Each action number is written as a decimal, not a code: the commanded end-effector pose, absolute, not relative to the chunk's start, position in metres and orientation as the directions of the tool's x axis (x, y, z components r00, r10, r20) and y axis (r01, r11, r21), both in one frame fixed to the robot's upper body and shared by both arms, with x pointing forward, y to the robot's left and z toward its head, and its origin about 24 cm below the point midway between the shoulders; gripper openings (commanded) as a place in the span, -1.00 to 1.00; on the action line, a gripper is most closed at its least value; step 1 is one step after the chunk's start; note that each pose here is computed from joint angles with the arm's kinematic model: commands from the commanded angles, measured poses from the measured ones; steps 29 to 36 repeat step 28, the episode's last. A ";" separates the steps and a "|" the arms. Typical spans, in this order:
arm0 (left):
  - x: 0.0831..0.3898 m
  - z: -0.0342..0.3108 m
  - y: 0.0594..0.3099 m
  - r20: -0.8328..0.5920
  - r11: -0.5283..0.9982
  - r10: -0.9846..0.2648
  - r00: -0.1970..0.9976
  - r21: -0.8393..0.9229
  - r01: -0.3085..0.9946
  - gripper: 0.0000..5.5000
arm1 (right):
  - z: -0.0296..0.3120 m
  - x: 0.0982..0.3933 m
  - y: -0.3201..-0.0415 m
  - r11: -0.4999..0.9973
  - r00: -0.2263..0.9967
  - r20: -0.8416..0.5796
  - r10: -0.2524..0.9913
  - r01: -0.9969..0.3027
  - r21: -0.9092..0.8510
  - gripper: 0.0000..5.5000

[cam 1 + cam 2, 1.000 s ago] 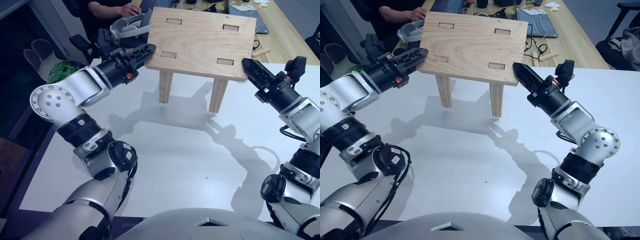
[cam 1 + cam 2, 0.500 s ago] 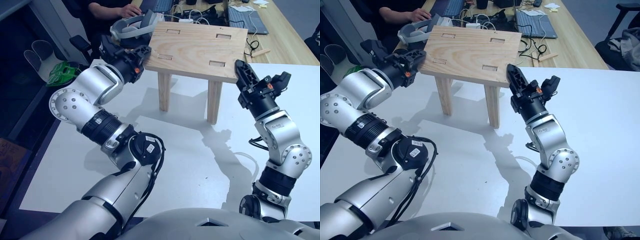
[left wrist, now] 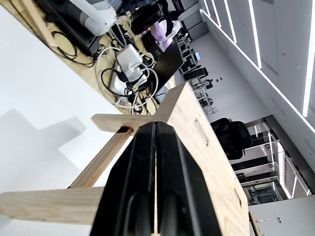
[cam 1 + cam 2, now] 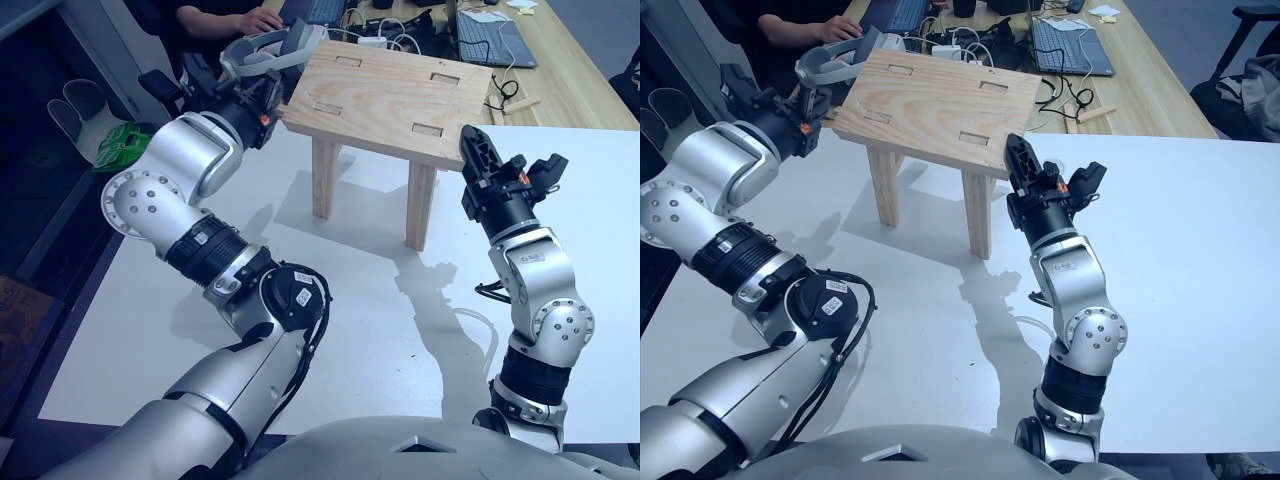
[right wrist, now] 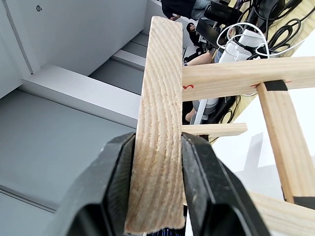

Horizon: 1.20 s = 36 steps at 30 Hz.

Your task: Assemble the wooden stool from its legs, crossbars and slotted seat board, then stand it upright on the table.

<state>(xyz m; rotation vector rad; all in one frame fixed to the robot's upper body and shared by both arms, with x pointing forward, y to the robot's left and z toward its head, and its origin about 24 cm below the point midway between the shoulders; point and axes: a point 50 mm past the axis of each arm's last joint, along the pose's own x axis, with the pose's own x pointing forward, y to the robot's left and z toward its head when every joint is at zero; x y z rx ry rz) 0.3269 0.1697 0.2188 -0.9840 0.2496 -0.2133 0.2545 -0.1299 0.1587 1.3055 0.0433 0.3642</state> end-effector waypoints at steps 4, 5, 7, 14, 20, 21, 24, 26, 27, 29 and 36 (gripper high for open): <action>0.329 0.225 0.122 -0.008 0.450 -0.396 0.918 -0.873 0.186 -1.00 | 0.167 0.257 -0.127 0.240 0.916 0.224 0.331 -0.312 0.919 -0.40; 0.329 0.225 0.122 -0.009 0.452 -0.395 0.919 -0.873 0.186 -1.00 | 0.167 0.257 -0.127 0.239 0.913 0.227 0.339 -0.317 0.918 -0.33; 0.328 0.223 0.123 -0.010 0.453 -0.391 0.920 -0.872 0.183 -1.00 | 0.167 0.256 -0.128 0.234 0.908 0.233 0.348 -0.325 0.916 -0.18; 0.329 0.223 0.133 0.005 0.472 -0.329 0.944 -0.865 0.169 -1.00 | 0.171 0.256 -0.129 0.272 0.915 0.225 0.334 -0.322 0.907 0.37; 0.320 0.209 0.173 0.060 0.615 -0.048 0.997 -0.785 0.077 -1.00 | 0.153 0.255 -0.171 0.690 0.953 0.139 0.271 -0.293 0.662 0.46; 0.318 0.205 0.177 0.067 0.629 -0.020 0.998 -0.775 0.064 -1.00 | 0.149 0.253 -0.174 0.718 0.950 0.127 0.286 -0.300 0.628 0.46; 0.313 0.190 0.184 0.081 0.745 0.082 0.993 -0.667 -0.007 -1.00 | 0.130 0.249 -0.186 0.820 0.956 0.043 0.289 -0.271 0.504 0.46; 0.310 0.174 0.185 0.098 0.897 0.107 0.989 -0.438 -0.053 -1.00 | 0.113 0.249 -0.201 0.925 0.978 -0.058 0.200 -0.169 0.339 0.46; 0.308 0.161 0.181 0.097 0.956 0.089 0.991 -0.287 -0.058 -1.00 | 0.105 0.250 -0.207 0.967 0.985 -0.095 0.145 -0.121 0.224 0.46; 0.305 0.144 0.175 0.084 0.990 0.042 0.996 -0.137 -0.030 -1.00 | 0.097 0.251 -0.212 0.991 0.989 -0.115 0.093 -0.081 0.102 0.46; 0.305 0.144 0.175 0.084 0.990 0.042 0.996 -0.137 -0.030 -1.00 | 0.097 0.251 -0.212 0.991 0.989 -0.115 0.093 -0.081 0.102 0.46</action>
